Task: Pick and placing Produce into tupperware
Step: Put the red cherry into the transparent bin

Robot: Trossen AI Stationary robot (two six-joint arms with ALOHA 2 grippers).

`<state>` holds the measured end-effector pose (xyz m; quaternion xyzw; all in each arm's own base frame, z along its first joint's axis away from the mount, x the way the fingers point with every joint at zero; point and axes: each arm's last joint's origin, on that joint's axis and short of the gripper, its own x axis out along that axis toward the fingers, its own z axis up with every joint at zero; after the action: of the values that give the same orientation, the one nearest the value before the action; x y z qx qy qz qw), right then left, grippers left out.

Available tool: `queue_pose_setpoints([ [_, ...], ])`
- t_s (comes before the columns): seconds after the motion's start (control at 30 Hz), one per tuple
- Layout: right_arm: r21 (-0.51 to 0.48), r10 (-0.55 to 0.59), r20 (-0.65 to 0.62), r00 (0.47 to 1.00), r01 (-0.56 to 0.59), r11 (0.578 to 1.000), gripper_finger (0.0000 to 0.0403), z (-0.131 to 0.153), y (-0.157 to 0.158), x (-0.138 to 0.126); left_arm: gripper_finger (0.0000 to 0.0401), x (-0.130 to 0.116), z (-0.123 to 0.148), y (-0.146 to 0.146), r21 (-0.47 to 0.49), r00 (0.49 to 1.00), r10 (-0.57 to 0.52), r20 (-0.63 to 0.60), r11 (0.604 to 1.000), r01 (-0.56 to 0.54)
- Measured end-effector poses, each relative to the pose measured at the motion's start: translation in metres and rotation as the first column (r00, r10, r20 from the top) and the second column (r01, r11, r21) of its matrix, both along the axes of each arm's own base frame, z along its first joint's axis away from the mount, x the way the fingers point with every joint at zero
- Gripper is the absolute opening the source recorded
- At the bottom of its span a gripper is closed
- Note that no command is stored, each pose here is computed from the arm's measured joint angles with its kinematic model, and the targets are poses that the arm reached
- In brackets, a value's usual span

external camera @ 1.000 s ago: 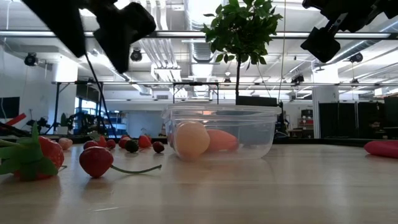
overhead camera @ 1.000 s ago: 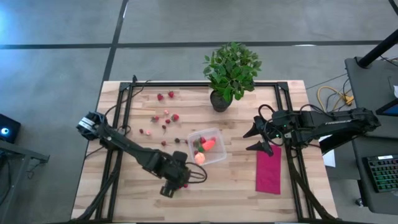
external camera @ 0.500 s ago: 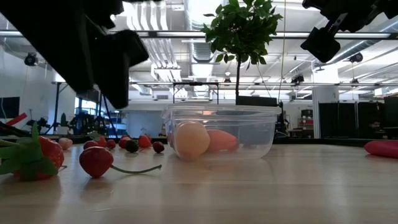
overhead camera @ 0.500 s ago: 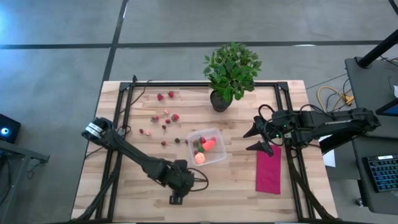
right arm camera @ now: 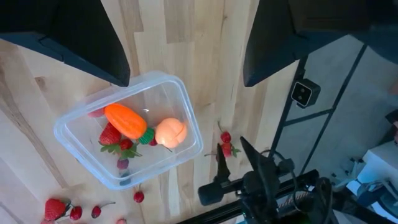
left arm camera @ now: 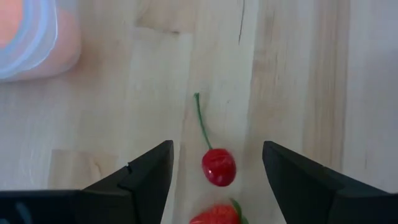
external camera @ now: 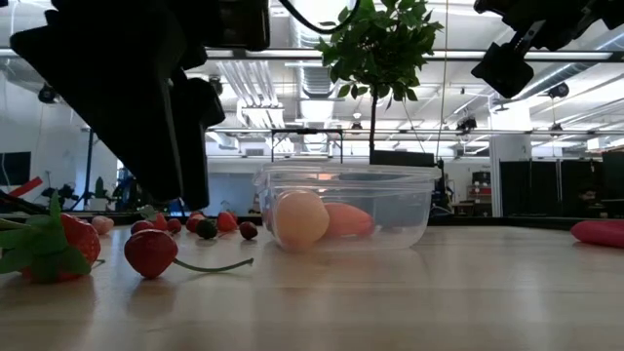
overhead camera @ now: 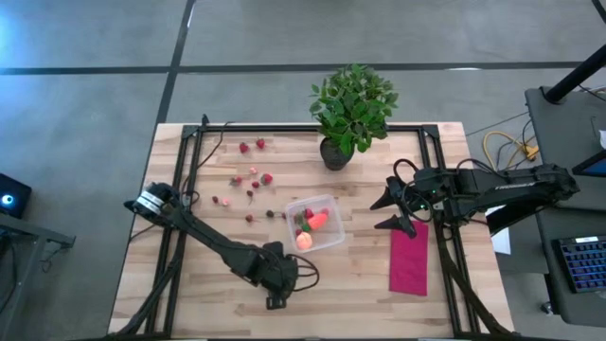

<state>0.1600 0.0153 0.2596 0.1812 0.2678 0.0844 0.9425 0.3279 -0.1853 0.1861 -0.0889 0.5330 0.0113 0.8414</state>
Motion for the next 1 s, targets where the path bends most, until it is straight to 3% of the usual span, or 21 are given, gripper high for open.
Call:
queue_pose_setpoints([
  [0.33,0.000,0.000,0.000,1.000,0.000,1.000,0.0312,0.000,0.000,0.000,0.0232,0.002,0.002,-0.007,-0.091,0.999,-0.027,0.017,0.995,0.028],
  [0.73,0.000,0.000,0.000,1.000,0.000,1.000,0.0310,0.000,0.000,0.000,0.0232,0.001,-0.002,-0.005,-0.065,1.000,-0.023,-0.005,0.998,0.023],
  [1.0,0.000,0.000,0.000,1.000,0.000,1.000,0.0305,0.000,0.000,0.000,0.0232,0.005,-0.026,-0.008,-0.033,0.998,-0.022,-0.058,0.999,0.020],
])
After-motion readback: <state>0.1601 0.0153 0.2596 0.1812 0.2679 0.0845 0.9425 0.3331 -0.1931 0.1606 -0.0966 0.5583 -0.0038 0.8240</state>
